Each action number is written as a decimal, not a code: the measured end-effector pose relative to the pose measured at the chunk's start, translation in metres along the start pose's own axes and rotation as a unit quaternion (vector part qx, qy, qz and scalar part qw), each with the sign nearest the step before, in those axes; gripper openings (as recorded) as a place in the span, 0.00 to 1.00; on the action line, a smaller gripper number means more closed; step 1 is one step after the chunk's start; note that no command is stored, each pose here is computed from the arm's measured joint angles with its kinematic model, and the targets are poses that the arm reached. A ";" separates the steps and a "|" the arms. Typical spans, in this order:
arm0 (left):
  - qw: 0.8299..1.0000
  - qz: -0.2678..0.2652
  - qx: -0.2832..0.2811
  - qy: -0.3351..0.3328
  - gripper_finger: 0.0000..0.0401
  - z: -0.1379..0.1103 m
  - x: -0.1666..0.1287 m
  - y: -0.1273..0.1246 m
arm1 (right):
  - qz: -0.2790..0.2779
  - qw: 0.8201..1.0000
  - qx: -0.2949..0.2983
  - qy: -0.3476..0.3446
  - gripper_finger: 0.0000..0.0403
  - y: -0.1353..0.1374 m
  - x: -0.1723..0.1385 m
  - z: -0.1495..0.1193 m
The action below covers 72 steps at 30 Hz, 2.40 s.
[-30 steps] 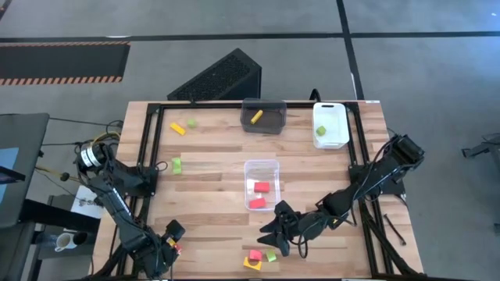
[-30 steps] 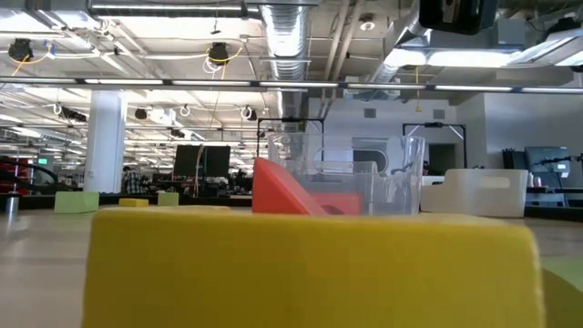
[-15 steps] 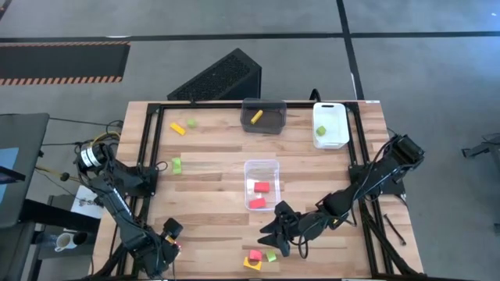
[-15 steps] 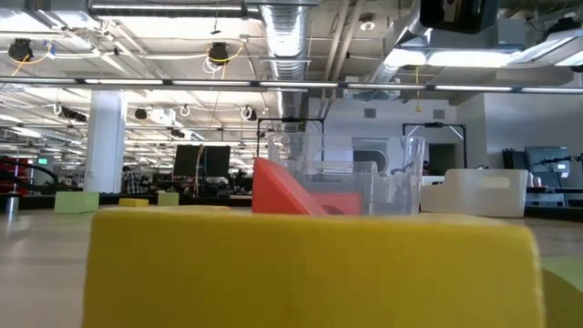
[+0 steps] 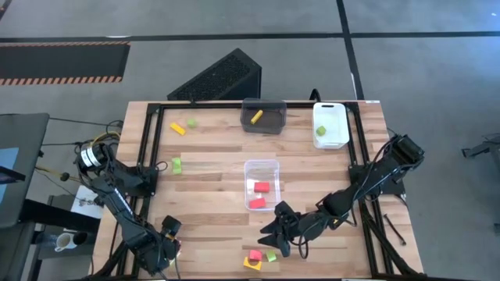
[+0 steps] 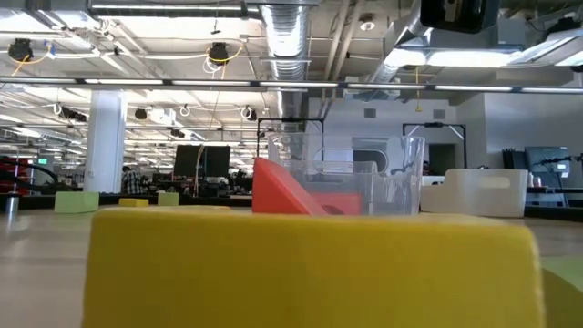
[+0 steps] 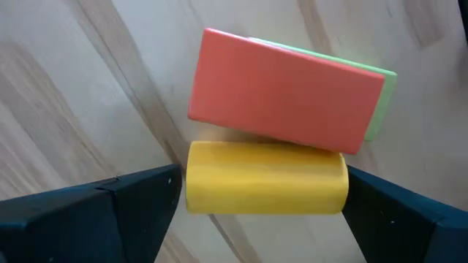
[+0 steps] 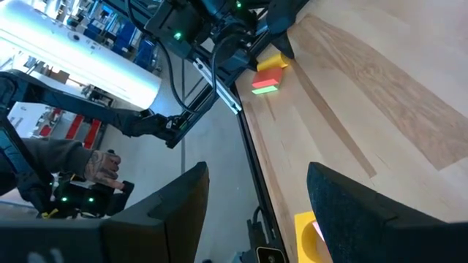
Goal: Sort & place blocks by color
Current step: Put the yellow block into the black bin
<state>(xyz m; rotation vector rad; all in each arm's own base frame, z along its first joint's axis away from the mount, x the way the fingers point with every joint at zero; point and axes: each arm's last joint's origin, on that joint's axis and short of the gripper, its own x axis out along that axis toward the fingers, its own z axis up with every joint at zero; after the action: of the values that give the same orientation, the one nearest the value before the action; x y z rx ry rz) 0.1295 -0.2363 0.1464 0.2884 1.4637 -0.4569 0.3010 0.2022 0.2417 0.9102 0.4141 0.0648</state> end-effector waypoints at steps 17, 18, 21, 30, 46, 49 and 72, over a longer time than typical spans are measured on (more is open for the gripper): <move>0.999 -0.012 0.015 -0.027 0.76 0.005 0.000 -0.003 | -0.001 1.000 -0.001 0.000 0.63 0.000 0.000 0.000; 0.999 -0.012 0.015 -0.027 0.74 0.005 0.000 -0.003 | -0.001 1.000 -0.001 0.000 0.63 0.000 0.000 0.000; 0.999 -0.012 0.015 -0.027 0.68 0.005 -0.001 -0.003 | -0.001 1.000 -0.001 0.001 0.63 0.000 0.000 0.000; 1.000 0.001 0.013 0.000 0.66 0.000 -0.001 0.000 | -0.002 1.000 -0.001 0.001 0.63 0.000 0.000 0.000; 0.986 0.146 -0.079 -0.025 0.65 -0.015 -0.056 0.056 | -0.004 1.000 -0.001 -0.003 0.63 0.001 -0.002 0.001; 0.975 0.160 -0.123 -0.091 0.65 -0.012 -0.076 0.075 | -0.009 1.000 -0.001 -0.005 0.63 -0.001 -0.001 0.003; 0.755 0.265 -0.330 -0.501 0.65 0.013 -0.172 0.278 | -0.167 0.982 -0.075 -0.049 0.63 -0.007 -0.068 0.043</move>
<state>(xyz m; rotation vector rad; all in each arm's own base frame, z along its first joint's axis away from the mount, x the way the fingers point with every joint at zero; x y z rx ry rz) 0.2625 0.0238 0.2944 -0.1306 0.3563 0.3742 0.2540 0.1498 0.2818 0.6827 0.4586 -0.2531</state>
